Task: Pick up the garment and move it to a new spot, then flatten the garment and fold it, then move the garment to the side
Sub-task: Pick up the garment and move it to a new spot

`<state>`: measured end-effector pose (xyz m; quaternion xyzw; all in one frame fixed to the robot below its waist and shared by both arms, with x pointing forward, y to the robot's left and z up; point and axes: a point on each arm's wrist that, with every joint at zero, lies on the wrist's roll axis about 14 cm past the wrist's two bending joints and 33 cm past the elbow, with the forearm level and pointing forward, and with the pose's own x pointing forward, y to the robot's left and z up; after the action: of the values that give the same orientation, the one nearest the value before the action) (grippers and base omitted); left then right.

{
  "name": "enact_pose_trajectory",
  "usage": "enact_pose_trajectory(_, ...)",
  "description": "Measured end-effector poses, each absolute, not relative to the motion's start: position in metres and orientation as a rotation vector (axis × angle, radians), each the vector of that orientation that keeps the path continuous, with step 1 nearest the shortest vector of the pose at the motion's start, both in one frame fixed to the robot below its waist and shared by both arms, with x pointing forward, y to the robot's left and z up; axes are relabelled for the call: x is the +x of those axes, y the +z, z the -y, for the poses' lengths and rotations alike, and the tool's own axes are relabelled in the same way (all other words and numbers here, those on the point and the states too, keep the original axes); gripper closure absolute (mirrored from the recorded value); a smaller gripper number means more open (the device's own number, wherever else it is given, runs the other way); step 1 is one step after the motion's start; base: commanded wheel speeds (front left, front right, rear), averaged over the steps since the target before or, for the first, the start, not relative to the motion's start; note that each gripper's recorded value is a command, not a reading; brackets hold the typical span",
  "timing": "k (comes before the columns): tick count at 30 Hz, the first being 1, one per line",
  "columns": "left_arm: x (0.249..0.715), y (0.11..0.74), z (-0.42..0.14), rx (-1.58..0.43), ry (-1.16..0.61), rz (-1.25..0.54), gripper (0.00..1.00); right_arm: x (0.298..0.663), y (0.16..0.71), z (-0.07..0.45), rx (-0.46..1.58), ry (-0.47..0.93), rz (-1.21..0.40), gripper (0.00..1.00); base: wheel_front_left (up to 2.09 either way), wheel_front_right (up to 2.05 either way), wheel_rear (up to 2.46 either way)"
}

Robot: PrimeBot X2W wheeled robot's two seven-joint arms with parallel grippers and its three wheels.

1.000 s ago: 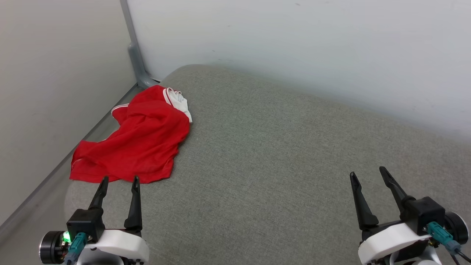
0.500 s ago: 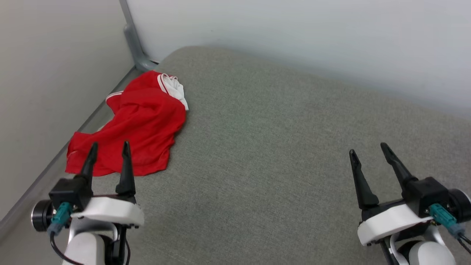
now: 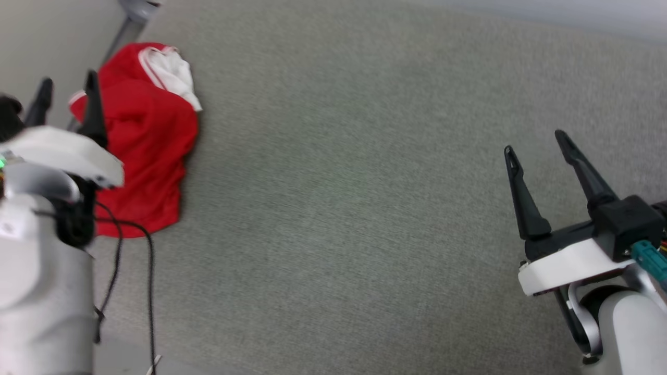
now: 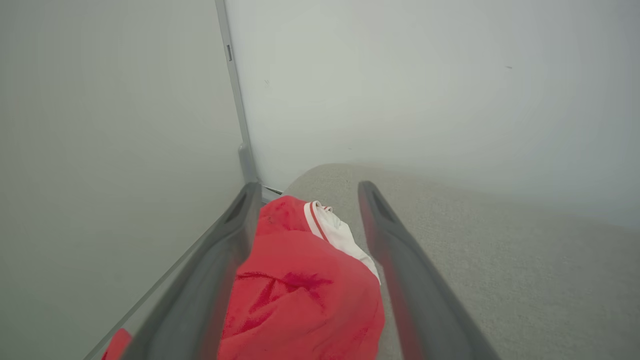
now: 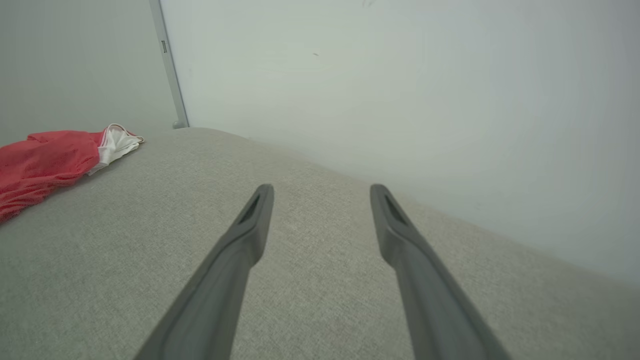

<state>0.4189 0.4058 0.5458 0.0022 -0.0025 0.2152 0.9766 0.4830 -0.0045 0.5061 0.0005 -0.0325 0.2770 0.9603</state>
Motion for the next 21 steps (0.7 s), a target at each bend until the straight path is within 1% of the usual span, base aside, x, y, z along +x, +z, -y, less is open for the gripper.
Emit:
enact_pose_trajectory(4, 0.454, 0.526, -0.415, 0.011, 0.399, -0.182, 0.0, 0.496, 0.487, 0.019, 0.001, 0.528, 0.035, 0.0, 0.0, 0.0, 0.0)
enact_pose_trajectory(8, 0.47, 0.488, -0.423, -0.023, 0.385, -0.415, 0.0, 0.507, 0.469, 0.033, -0.001, 0.497, 0.007, 0.0, 0.0, 0.0, 0.0)
enact_pose_trajectory(11, 0.468, 0.453, -0.426, -0.059, 0.387, -0.604, 0.0, 0.512, 0.457, 0.042, -0.003, 0.476, -0.014, 0.0, 0.0, 0.0, 0.0)
enact_pose_trajectory(15, 0.452, 0.403, -0.426, -0.123, 0.403, -0.836, 0.0, 0.515, 0.443, 0.055, -0.005, 0.447, -0.04, 0.0, 0.0, 0.0, 0.0)
enact_pose_trajectory(18, 0.441, 0.374, -0.421, -0.199, 0.428, -0.944, 0.0, 0.518, 0.436, 0.063, -0.01, 0.426, -0.05, 0.0, 0.0, 0.0, 0.0)
enact_pose_trajectory(21, 0.434, 0.357, -0.417, -0.262, 0.446, -1.014, 0.0, 0.518, 0.43, 0.068, -0.012, 0.416, -0.063, 0.0, 0.0, 0.0, 0.0)
